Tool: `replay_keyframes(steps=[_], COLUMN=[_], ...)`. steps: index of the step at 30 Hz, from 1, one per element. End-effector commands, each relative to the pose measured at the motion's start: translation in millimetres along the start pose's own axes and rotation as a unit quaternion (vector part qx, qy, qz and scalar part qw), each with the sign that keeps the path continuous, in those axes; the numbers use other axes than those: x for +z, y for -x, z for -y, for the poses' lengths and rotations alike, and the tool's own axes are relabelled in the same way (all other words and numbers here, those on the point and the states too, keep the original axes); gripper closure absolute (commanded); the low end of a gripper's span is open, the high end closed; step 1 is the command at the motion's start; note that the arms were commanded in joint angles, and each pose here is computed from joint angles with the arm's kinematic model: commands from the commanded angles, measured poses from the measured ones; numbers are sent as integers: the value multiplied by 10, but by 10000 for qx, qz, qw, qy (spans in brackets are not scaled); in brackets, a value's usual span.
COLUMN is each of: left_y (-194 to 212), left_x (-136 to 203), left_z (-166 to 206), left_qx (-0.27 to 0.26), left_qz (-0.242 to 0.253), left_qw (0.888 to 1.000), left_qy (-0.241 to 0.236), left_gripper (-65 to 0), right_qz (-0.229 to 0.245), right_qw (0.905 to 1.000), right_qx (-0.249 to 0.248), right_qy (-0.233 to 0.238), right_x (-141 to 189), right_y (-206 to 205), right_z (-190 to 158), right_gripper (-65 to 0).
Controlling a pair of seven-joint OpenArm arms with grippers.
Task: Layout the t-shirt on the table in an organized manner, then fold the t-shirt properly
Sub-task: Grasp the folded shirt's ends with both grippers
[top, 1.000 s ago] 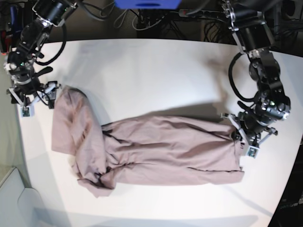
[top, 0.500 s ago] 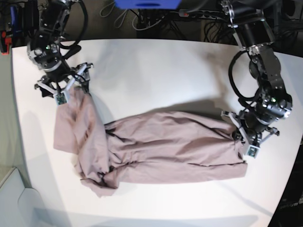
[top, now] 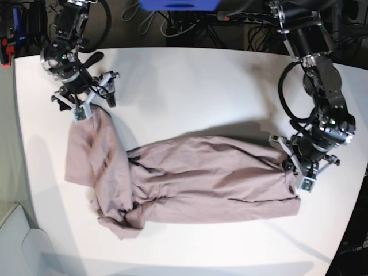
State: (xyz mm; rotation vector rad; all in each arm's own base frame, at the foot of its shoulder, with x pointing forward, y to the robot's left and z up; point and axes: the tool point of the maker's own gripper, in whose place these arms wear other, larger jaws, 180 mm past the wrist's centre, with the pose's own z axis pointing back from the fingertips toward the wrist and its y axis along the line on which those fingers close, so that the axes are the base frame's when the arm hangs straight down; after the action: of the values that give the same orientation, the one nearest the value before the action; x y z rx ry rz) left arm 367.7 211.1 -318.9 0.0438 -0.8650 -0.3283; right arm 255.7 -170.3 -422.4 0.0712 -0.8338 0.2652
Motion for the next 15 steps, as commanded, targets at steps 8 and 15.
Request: replay_keyframes(steps=[8, 15], left_y=[-183, -214], left_x=[46, 71], left_z=[-76, -79], left_qx=[-50, -81], left_qz=[286, 323], left_qw=[9995, 9994], left_qy=[-88, -107], left_gripper=[-2, -2], right_qz=[99, 380], right_qw=[9998, 9991], right_qx=[-136, 106], right_qy=[-105, 127], right_x=[-125, 7], right_y=[4, -245], right_z=[25, 146], right_gripper=[-360, 0])
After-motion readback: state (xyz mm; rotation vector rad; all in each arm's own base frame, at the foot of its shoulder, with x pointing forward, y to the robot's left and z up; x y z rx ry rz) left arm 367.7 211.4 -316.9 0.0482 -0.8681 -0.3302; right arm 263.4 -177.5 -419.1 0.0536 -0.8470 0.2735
